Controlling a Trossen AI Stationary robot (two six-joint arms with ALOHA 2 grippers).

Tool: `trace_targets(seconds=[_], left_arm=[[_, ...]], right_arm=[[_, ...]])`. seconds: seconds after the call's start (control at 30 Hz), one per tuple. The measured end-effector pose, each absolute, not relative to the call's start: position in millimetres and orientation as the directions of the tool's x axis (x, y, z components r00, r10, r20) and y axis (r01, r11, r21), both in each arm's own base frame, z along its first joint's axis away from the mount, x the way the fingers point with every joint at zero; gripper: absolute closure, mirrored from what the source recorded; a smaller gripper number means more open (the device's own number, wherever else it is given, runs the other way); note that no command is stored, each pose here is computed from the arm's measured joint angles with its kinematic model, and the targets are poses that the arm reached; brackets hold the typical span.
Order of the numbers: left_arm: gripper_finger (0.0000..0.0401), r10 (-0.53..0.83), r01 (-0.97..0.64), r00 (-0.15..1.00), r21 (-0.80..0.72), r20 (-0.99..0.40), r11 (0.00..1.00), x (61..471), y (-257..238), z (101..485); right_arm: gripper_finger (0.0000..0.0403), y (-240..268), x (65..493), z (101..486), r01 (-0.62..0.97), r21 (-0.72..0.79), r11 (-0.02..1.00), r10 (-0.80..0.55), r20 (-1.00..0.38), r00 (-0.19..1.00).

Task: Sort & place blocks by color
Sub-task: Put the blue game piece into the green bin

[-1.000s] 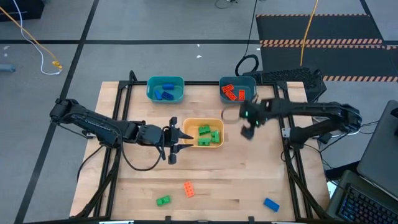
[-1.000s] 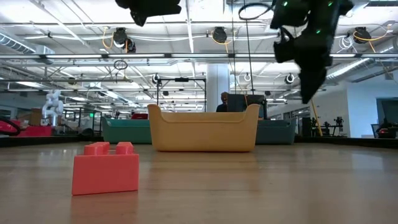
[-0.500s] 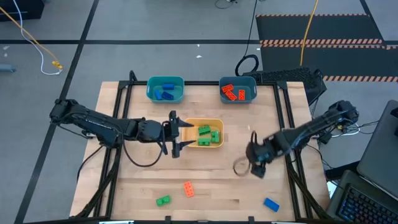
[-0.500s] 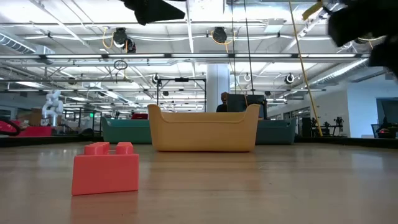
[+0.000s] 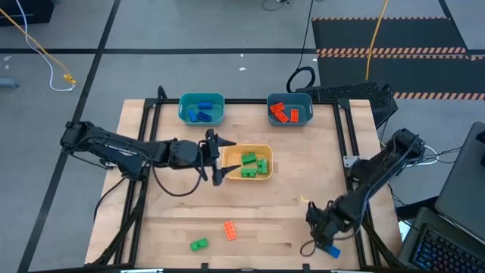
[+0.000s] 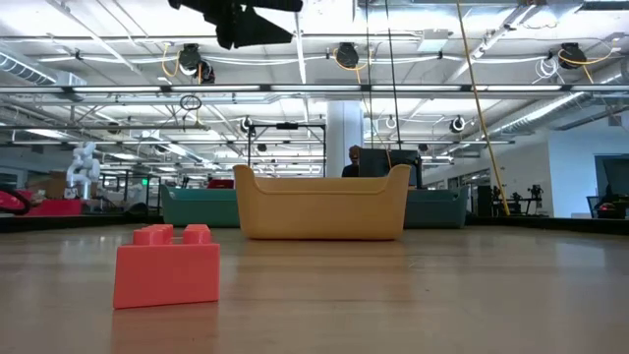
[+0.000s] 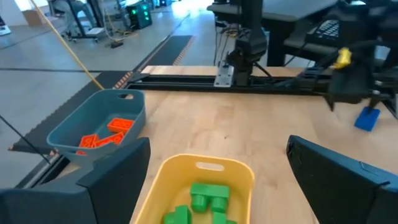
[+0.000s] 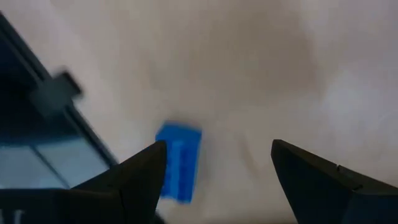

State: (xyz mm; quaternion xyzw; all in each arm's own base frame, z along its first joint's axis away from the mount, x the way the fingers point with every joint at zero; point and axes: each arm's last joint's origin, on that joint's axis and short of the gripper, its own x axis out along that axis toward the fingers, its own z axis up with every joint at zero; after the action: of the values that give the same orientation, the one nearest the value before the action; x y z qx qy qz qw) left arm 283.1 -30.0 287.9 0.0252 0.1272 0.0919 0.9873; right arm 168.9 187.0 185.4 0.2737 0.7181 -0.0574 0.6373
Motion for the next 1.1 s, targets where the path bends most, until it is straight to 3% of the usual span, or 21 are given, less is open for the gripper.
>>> trace_targets(seconds=[0.2, 0.4, 0.63, 1.1], left_arm=[[0.0022, 0.221, -0.209, 0.948, 0.075, -0.228, 0.975, 285, -19, 290], [0.0022, 0.252, -0.244, 0.953, 0.065, -0.171, 0.968, 286, -10, 296], [0.0022, 0.259, -0.260, 0.950, 0.015, -0.173, 0.965, 286, -6, 295], [0.0022, 0.191, -0.206, 0.955, -0.042, -0.226, 0.978, 285, -19, 290]], right_arm=[[0.0122, 201, 156, 179, 0.517, 0.232, 0.824, 0.362, -0.917, -0.165], [0.0122, 208, 150, 179, 0.666, 0.175, 0.725, 0.341, -0.932, -0.126], [0.0122, 224, 147, 178, 0.708, 0.243, 0.663, 0.388, -0.921, -0.047], [0.0128, 247, 148, 136, 0.651, 0.181, 0.738, 0.350, -0.927, -0.139]])
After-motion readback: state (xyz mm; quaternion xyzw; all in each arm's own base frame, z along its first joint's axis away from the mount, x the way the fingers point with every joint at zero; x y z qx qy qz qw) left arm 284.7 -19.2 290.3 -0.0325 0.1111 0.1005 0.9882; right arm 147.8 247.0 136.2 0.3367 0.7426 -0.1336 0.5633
